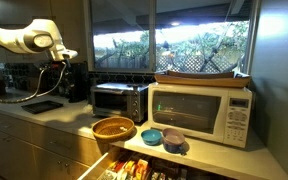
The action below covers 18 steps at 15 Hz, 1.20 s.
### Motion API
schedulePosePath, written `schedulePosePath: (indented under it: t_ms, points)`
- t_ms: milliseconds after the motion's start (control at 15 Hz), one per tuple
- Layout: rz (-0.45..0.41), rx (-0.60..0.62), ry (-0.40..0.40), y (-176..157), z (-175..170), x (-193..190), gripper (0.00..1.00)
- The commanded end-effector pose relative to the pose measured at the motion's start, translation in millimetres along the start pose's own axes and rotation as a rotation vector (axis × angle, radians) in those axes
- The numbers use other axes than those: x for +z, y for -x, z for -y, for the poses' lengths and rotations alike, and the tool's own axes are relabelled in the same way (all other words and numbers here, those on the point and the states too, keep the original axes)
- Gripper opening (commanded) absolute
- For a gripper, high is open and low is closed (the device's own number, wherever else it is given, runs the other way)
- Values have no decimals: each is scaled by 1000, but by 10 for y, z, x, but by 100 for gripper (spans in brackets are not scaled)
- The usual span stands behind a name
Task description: Remove the pen from on top of the grey microwave and put it in the drawer
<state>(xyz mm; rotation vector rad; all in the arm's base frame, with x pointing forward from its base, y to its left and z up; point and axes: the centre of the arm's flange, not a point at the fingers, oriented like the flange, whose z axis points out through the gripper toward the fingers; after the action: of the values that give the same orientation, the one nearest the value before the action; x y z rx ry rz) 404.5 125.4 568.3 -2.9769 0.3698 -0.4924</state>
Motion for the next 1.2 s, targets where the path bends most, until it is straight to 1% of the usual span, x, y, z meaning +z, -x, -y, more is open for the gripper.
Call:
schedulePosePath:
  t_ms: [0,467,533,600,667,733,933,1000,1067,1133]
  points:
    - [0,0,0,0,0,0,100]
    - [0,0,0,0,0,0,100]
    - [-16,19,4,-28,-34,16,100]
    - [-85,93,25,-133,-138,26,100]
    - [-129,127,36,-212,-218,7,100]
    - [-174,161,33,-358,-351,-47,100]
    - [-328,248,62,-762,-645,-266,100]
    - [-388,268,71,-949,-661,-350,100]
    - [-444,295,81,-1068,-672,-434,100]
    - [-489,341,78,-1262,-594,-497,100]
